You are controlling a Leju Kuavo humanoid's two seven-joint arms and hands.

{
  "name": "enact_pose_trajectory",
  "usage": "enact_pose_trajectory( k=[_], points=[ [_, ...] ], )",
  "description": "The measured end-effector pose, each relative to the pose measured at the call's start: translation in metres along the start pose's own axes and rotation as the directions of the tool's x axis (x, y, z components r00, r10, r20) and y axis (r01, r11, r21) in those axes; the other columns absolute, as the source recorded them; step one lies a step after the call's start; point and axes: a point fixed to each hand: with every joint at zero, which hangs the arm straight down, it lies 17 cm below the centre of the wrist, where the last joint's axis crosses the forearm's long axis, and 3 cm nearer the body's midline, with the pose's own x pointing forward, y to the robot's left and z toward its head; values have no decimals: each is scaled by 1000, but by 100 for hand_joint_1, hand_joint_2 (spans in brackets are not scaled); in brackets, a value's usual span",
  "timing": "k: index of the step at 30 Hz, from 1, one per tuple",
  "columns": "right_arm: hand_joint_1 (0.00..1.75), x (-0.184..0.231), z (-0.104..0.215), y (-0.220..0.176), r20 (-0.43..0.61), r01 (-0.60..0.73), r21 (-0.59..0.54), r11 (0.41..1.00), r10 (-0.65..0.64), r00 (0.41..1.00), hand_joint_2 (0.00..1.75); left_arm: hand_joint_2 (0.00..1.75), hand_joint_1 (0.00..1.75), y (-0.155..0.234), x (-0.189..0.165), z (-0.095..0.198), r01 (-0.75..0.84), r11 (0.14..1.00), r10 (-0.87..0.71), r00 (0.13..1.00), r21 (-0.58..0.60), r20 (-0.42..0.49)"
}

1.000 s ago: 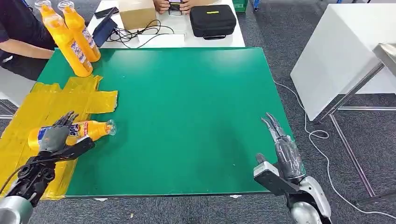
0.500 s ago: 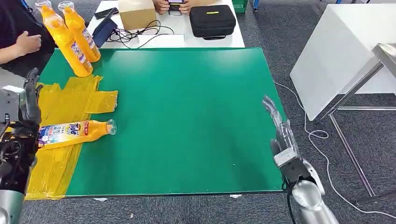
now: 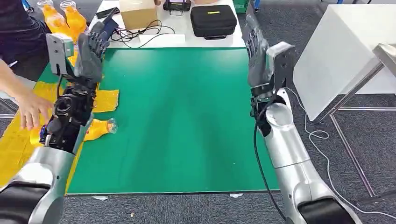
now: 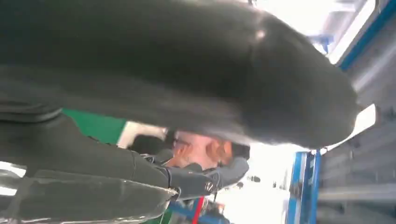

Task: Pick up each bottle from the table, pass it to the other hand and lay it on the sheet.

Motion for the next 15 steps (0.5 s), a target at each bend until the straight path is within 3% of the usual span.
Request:
enact_pose_trajectory(
  k=[5,15],
  points=[
    [0,2,-18,14,-12,10,-14,1000,-10,1000,0,0,0,-37,6,-10,-48,999,48,999,-26,9],
    [0,-12,-16,36,-54,41,46,998,-39,998,0,0,0,-57,5,-16,-30,999,30,1000,-28,-4]
  ],
)
